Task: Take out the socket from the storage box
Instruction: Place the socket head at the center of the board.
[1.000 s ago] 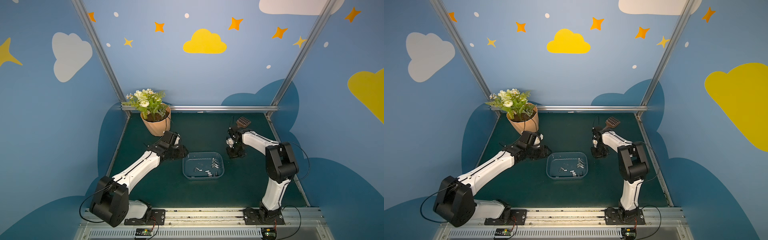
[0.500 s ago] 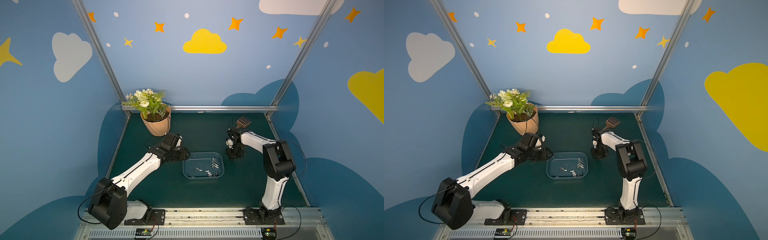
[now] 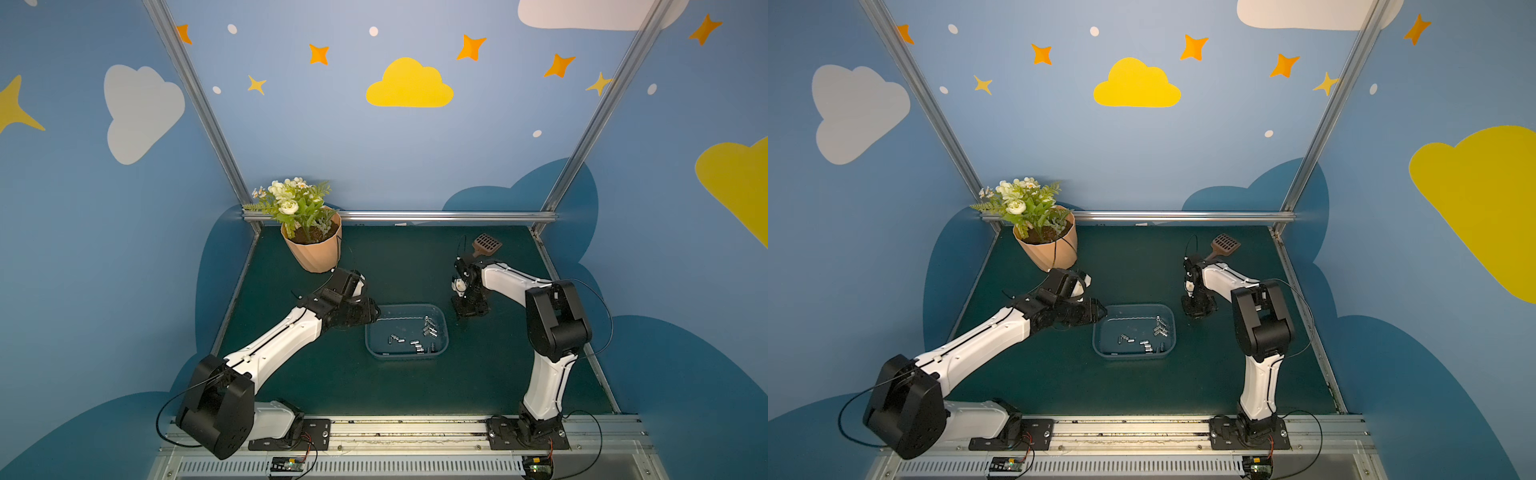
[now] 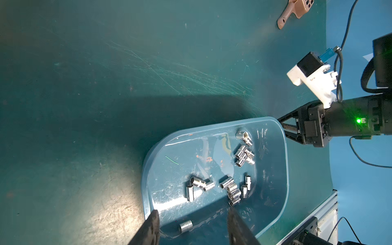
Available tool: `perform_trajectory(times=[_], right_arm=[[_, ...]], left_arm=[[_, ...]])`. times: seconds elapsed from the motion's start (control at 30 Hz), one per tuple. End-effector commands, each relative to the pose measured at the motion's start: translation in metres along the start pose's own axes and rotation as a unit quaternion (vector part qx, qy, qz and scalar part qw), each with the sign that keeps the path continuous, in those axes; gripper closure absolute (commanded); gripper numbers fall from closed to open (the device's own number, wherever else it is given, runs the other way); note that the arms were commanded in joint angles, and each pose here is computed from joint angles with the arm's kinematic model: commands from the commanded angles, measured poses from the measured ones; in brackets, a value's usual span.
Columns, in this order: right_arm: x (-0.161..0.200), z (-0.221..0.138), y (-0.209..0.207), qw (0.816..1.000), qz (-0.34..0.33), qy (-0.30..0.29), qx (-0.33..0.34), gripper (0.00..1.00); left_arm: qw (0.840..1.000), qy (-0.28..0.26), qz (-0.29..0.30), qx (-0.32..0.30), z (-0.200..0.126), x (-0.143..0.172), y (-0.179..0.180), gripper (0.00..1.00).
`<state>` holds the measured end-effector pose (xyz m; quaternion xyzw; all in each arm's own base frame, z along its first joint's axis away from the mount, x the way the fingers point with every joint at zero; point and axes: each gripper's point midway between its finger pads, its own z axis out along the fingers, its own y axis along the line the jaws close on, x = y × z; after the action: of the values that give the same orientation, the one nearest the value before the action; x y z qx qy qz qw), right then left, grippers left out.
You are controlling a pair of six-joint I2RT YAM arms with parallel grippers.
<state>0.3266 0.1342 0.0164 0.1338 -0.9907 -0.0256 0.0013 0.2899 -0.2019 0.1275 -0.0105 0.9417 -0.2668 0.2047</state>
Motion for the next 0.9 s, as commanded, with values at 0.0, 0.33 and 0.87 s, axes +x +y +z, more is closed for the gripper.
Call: perform_trajectory(times=[0.0,0.33,0.87], right_arm=[[0.0,0.002,-0.002,1.0,0.003,0.006,0.0,0.62],[0.001,-0.004,-0.005,1.0,0.002,0.001,0.001,0.54],[0.008,-0.051,-0.002,0.999,-0.005,-0.032,-0.012,0.49]], left_arm=[[1.0,-0.001,0.005,0.012,-0.003,-0.003,-0.008,0.47],[1.0,-0.006,0.015,0.014,-0.004,-0.01,-0.016,0.47],[0.996,0.038,0.08,0.024,0.024,-0.007,-0.058,0.49]])
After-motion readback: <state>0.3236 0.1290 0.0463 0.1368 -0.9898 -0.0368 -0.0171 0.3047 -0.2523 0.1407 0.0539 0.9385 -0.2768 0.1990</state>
